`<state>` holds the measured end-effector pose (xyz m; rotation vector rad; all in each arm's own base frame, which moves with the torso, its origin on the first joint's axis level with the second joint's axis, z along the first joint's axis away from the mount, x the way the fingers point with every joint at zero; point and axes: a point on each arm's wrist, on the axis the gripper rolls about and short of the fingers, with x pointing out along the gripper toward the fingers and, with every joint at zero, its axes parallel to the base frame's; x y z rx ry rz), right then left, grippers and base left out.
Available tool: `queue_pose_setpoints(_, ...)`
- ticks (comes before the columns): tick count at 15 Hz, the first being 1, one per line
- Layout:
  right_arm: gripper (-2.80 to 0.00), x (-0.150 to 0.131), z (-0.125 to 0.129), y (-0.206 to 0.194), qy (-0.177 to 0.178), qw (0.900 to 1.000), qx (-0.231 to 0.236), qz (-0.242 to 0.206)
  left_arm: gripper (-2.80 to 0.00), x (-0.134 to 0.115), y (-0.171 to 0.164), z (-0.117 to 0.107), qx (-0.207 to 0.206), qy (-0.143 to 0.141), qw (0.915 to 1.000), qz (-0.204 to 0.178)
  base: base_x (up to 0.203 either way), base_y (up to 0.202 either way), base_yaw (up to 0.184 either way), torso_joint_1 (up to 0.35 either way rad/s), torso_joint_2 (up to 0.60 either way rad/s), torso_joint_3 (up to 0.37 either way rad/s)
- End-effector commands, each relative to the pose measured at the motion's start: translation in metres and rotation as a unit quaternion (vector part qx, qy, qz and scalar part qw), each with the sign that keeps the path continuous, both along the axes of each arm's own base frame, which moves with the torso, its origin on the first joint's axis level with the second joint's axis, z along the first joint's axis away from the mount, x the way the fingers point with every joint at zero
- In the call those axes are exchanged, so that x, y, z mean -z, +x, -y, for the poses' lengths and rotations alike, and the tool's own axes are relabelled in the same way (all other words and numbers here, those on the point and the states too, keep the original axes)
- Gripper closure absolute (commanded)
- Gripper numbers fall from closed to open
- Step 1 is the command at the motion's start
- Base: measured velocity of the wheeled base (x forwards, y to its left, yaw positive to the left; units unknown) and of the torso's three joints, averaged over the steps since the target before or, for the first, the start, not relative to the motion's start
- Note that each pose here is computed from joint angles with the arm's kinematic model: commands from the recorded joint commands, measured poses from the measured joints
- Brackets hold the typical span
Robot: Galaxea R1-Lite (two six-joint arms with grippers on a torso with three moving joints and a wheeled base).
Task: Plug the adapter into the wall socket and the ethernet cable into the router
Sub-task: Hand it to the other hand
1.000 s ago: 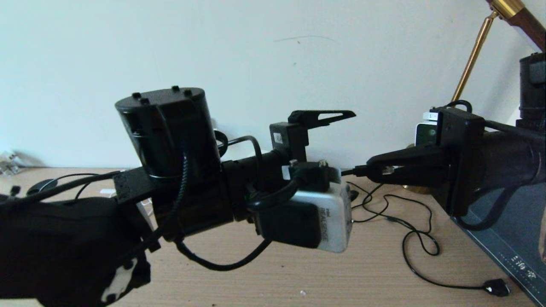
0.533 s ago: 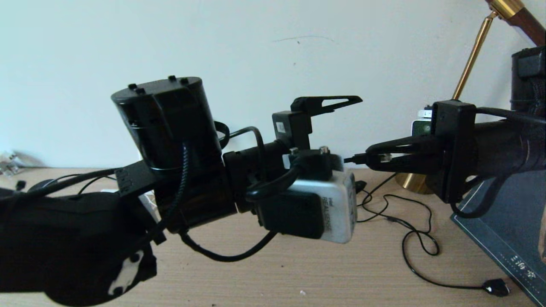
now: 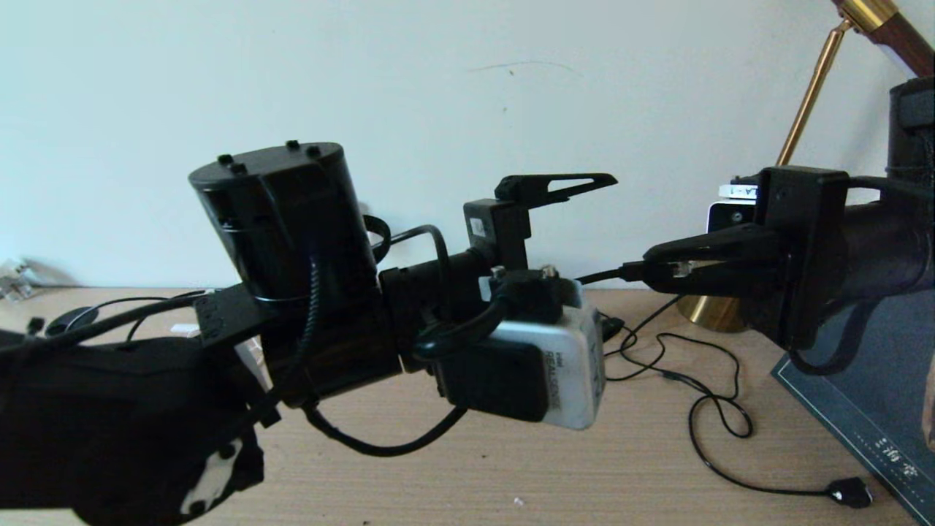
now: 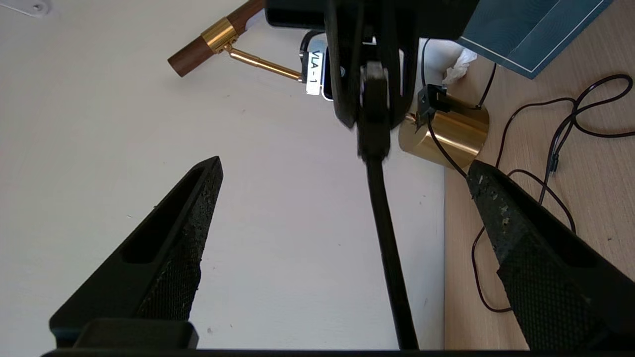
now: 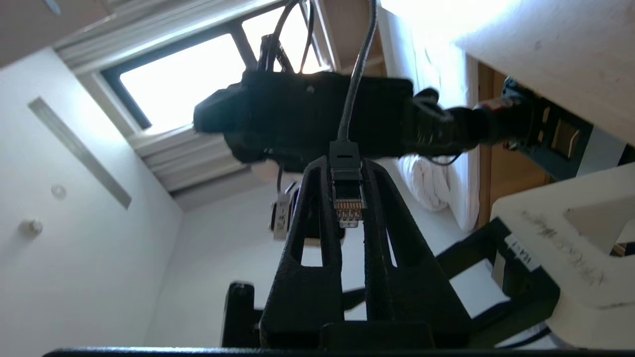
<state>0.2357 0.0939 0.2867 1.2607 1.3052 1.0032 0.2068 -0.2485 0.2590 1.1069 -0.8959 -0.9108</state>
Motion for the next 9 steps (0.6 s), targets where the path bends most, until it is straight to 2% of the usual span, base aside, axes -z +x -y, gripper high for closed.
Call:
queue_pose_setpoints(1, 0.00, -0.0020, 0.0005, -0.0035, 0.008, 1.000, -0.023, -0.002, -2.80, -0.0032, -0.0038, -0.0028, 0.003, -0.003, 1.0000, 0.007, 0.000, 0.000, 0.000, 0.000, 0.00, 0.000)
queue_pose_setpoints(9, 0.00, -0.0031, -0.0012, -0.0002, 0.017, 0.999, -0.039, 0.012, -2.80, 0.0005, -0.0085, -0.0002, 0.011, 0.001, 0.9999, 0.003, 0.000, 0.000, 0.000, 0.000, 0.00, 0.000)
